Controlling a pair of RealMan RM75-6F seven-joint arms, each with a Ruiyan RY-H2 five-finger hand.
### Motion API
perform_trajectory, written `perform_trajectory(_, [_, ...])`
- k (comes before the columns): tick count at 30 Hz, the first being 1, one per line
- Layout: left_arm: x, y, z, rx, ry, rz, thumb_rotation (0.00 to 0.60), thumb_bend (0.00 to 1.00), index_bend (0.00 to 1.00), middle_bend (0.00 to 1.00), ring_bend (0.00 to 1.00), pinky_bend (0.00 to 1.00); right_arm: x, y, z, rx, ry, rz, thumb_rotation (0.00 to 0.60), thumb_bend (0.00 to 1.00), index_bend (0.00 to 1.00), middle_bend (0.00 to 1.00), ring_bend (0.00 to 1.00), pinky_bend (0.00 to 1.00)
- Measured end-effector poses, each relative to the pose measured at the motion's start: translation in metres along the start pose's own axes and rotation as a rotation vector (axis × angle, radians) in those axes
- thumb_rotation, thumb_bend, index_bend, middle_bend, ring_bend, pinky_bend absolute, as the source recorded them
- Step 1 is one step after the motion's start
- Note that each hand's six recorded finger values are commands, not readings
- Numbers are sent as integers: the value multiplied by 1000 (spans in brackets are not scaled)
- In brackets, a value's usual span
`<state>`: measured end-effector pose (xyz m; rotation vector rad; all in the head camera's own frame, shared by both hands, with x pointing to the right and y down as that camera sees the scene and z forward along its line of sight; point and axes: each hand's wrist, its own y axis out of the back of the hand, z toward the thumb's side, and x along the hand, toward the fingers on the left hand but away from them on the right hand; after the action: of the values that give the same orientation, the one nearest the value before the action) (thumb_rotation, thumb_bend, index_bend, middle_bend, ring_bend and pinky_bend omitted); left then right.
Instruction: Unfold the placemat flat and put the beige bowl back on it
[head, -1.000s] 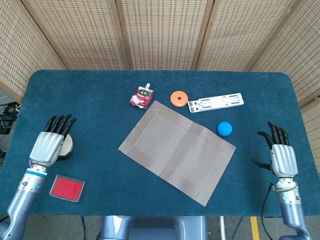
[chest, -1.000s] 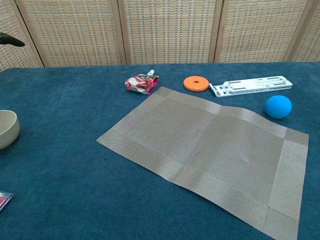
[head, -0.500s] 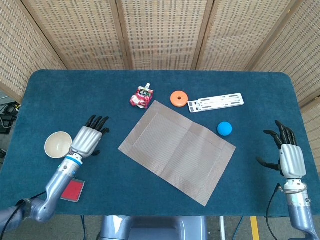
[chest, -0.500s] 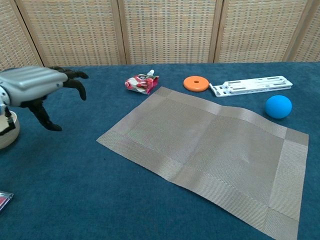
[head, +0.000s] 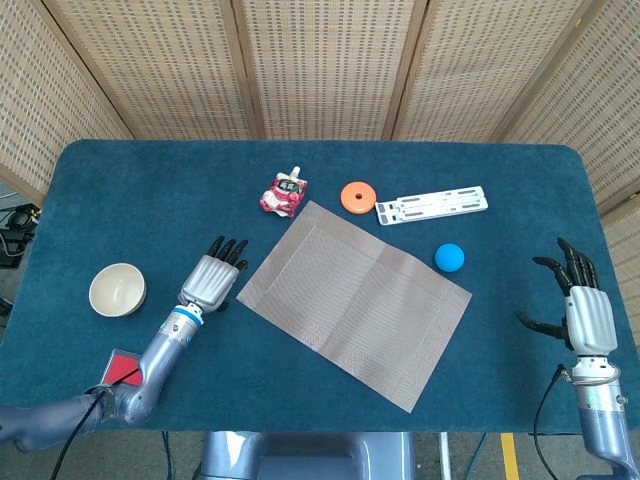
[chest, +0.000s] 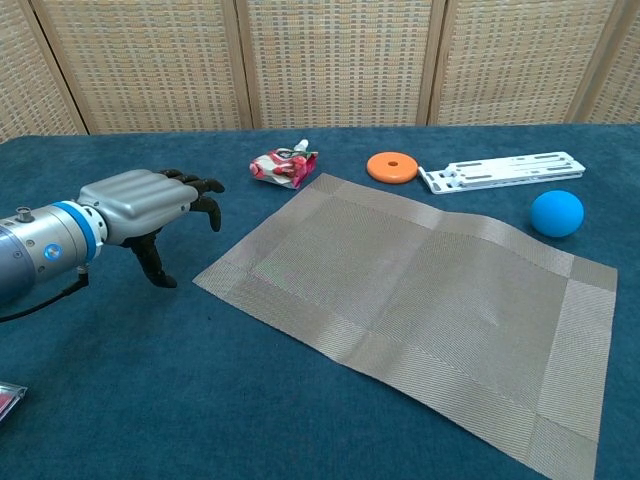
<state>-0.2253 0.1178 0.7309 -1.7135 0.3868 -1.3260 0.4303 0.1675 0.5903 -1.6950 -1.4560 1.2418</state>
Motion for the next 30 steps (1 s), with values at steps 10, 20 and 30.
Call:
perform_trajectory(10, [13,-11,8,22,1,-25,600,11,268,0,0,0,-1,1,-2,-18,-8,-6,600,202,261,0,0,0])
perform_trajectory(20, [23,-10,30,22,-31,29,600,245,298,0,0,0,-3,-2,-4,-33,-11,-9,600,206,244,0,0,0])
perform_trajectory(30, [21,1,36,-9,-70,92,600,362,327,0,0,0,-3,0,-3,-42,-6,-19,600,210,244,0,0,0])
